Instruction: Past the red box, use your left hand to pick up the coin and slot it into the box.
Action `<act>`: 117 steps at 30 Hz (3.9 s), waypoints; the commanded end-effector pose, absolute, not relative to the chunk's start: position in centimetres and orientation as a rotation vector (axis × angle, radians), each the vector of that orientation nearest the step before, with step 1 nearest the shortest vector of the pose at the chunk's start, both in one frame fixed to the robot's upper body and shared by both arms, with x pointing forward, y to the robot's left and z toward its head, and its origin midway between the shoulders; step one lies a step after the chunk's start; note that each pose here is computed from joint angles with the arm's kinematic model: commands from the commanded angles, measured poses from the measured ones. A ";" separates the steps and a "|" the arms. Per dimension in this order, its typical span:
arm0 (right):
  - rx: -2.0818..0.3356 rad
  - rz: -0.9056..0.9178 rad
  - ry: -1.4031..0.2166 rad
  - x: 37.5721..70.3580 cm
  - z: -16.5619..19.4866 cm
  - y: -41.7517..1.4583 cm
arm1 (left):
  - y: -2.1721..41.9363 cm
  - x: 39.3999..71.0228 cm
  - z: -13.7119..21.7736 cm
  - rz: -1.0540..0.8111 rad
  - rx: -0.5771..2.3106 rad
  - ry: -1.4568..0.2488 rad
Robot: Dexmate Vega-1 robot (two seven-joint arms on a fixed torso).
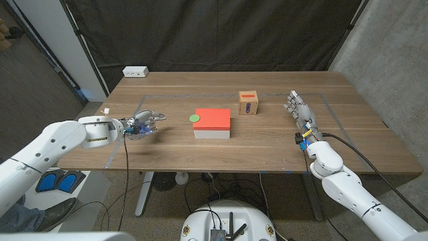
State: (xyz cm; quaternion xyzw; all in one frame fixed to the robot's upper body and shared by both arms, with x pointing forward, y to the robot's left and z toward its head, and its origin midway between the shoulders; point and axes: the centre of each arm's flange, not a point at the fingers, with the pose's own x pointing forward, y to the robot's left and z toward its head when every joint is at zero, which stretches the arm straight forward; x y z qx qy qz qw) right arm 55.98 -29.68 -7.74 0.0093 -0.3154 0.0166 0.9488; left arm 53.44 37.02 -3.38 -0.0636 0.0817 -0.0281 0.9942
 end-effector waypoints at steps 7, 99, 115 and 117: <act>-0.004 0.038 -0.629 55.8 -7.8 -30.1 | 36.7 53.9 -3.1 -0.098 -0.127 0.266; 0.042 0.028 -0.621 55.8 -10.1 -34.4 | 26.9 56.1 -1.7 -0.173 -0.018 0.300; 0.054 0.018 -0.610 56.1 -10.7 -34.9 | 26.4 56.7 -1.7 -0.180 -0.028 0.302; 0.053 0.018 -0.613 56.1 -10.8 -34.9 | 26.3 56.7 -1.7 -0.175 -0.028 0.304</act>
